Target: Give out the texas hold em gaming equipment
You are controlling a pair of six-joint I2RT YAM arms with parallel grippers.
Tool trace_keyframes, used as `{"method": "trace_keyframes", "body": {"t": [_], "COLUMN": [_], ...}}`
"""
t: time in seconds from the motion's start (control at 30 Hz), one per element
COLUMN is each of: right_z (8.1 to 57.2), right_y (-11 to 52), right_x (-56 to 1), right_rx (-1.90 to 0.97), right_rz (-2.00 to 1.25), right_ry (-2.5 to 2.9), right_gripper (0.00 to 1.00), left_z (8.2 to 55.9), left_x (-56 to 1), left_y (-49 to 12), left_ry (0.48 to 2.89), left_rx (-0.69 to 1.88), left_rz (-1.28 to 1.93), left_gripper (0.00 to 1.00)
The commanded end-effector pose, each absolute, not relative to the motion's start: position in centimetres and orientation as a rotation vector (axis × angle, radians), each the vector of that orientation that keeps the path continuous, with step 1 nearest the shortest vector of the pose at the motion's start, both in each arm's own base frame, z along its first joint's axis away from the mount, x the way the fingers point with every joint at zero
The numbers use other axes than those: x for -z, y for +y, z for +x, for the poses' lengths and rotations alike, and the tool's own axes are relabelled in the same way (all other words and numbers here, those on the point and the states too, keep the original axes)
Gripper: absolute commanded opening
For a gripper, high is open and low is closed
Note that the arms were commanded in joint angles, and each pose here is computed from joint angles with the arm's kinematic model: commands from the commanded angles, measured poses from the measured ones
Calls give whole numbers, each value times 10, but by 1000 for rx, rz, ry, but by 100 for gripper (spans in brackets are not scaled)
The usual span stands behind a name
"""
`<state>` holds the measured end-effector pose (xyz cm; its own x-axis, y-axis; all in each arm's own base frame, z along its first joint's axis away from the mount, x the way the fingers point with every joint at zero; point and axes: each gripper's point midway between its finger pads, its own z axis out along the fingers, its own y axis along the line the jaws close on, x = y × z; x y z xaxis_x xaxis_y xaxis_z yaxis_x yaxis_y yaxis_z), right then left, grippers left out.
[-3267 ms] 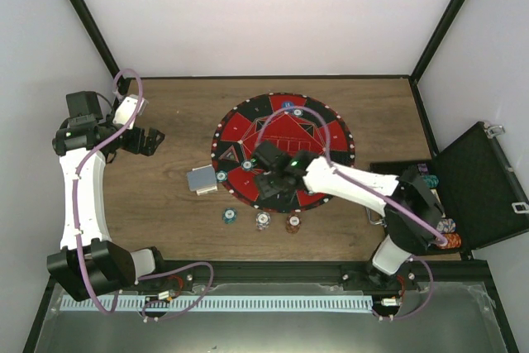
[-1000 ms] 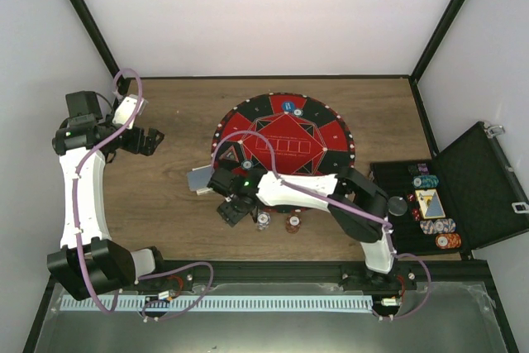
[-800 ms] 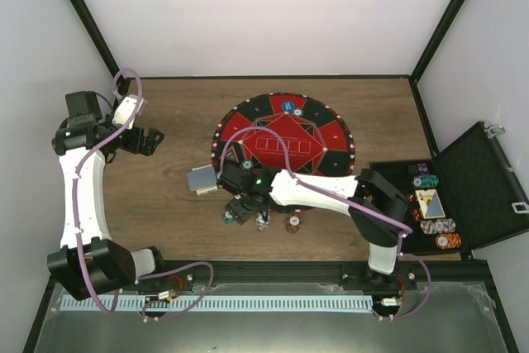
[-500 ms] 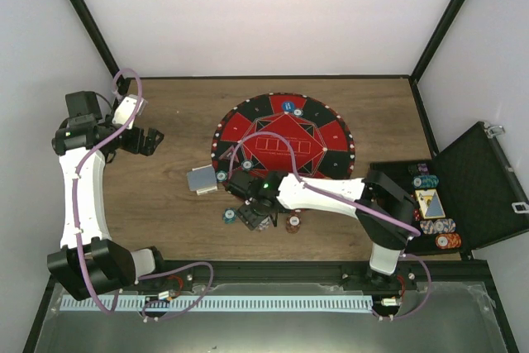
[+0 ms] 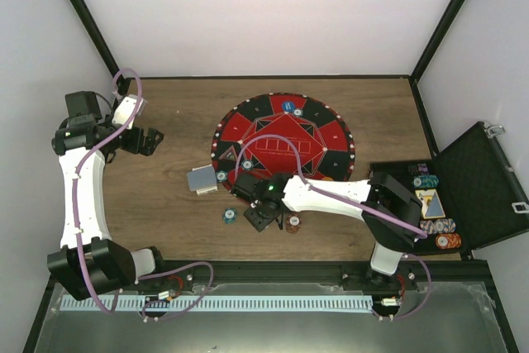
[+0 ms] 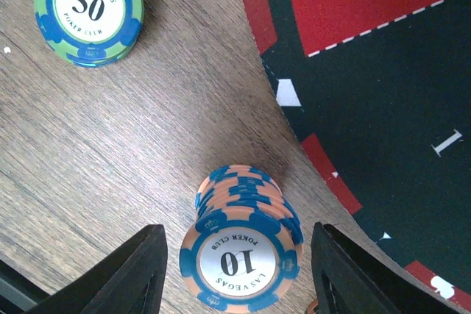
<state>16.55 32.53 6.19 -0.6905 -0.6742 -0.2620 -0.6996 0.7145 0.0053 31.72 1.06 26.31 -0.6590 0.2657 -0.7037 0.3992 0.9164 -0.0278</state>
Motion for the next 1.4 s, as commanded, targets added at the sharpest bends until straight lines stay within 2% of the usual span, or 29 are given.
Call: {"method": "trace_keyframes", "body": {"t": [0.0,0.37,0.93,1.37], "right_z": [161,158,162,185], "right_y": [323,318,321,332], "right_x": [-67,-62,-69,-108], "right_rx": [-178,-167,-172,-149], "right_rz": [-1088,-1101,-1097,-1074], "right_ry": [2686,2696,2677,2601], "right_gripper": [55,55,24,16], "left_z": [317,318,318,317], "left_x": [-273,-273,-272,-272], "left_y": [11,12,12,12], "left_ry": [2293,2295,2296,2295], "left_rx": [220,220,220,215], "left_rz": [487,483,481,484], "left_gripper": [100,100,100,100]}}
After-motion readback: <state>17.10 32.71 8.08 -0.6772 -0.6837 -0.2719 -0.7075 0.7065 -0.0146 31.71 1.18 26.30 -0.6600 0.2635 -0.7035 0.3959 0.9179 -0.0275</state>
